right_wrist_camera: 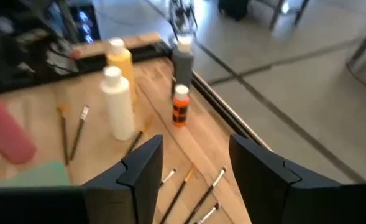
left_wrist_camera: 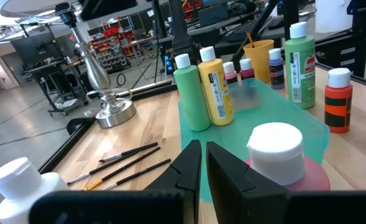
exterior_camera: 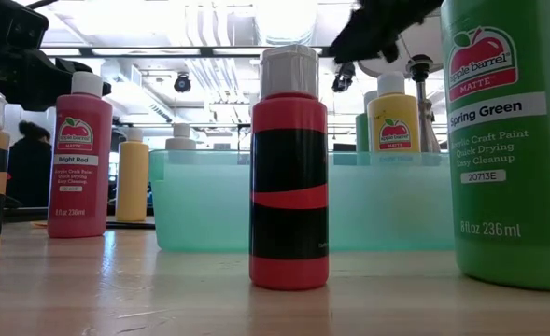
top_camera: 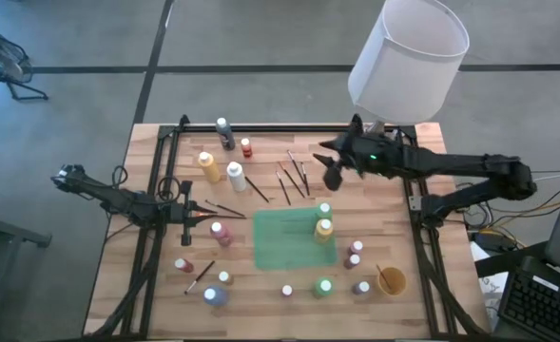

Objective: Pick & Place Paint Supplies
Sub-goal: Put the silver paintbrush into the yellow cup

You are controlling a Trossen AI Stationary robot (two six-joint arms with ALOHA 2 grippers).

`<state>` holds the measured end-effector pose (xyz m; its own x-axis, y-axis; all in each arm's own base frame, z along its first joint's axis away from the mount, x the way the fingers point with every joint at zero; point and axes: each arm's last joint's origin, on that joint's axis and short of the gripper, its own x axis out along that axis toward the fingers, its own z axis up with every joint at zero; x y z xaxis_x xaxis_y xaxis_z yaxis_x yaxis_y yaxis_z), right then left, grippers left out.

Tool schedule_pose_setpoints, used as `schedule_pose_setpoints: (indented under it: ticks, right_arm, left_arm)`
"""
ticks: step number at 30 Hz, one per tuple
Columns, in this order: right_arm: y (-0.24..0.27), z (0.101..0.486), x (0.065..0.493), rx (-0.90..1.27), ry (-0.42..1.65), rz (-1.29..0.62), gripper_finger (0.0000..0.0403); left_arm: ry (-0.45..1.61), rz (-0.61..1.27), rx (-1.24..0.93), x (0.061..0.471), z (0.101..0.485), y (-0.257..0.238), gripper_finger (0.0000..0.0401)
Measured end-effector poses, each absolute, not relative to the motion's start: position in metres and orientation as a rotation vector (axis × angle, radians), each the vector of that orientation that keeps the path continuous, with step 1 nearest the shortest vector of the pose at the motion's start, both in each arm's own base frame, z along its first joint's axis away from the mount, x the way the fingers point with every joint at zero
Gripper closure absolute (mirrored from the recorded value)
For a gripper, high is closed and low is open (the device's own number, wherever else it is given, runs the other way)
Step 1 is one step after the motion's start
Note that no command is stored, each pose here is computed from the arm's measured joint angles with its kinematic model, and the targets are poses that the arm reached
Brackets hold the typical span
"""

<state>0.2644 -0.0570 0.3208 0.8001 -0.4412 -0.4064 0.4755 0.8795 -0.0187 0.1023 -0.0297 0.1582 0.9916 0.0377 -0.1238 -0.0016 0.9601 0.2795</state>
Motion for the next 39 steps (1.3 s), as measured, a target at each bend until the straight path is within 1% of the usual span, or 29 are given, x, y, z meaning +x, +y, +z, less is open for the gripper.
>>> schedule_pose_setpoints:
  ticks: [4,10,18,27,29,34,39]
  right_arm:
    - [-0.074,0.322,0.292,0.113,0.532,-0.54,0.0219]
    - [-0.106,0.326,0.327,0.216,0.662,-0.636,0.0234]
    - [-0.143,0.31,0.357,0.339,0.816,-0.755,0.0248]
    - [-0.16,0.289,0.387,0.393,0.814,-0.799,0.0254]
    - [-0.161,0.284,0.389,0.416,0.809,-0.823,0.0249]
    - [-0.162,0.264,0.391,0.474,0.81,-0.957,0.0233]
    - [-0.157,0.243,0.401,0.412,0.818,-1.018,0.0219]
  left_arm:
    - [0.129,0.02,0.283,0.102,0.158,-0.03,0.0371]
    - [0.129,0.02,0.283,0.102,0.158,-0.03,0.0371]
    - [0.128,0.02,0.282,0.102,0.158,-0.03,0.0371]
    - [0.129,0.02,0.283,0.102,0.158,-0.03,0.0371]
    - [0.128,0.02,0.283,0.102,0.158,-0.03,0.0371]
    - [0.129,0.02,0.283,0.102,0.158,-0.03,0.0371]
    - [0.128,0.02,0.283,0.102,0.158,-0.03,0.0371]
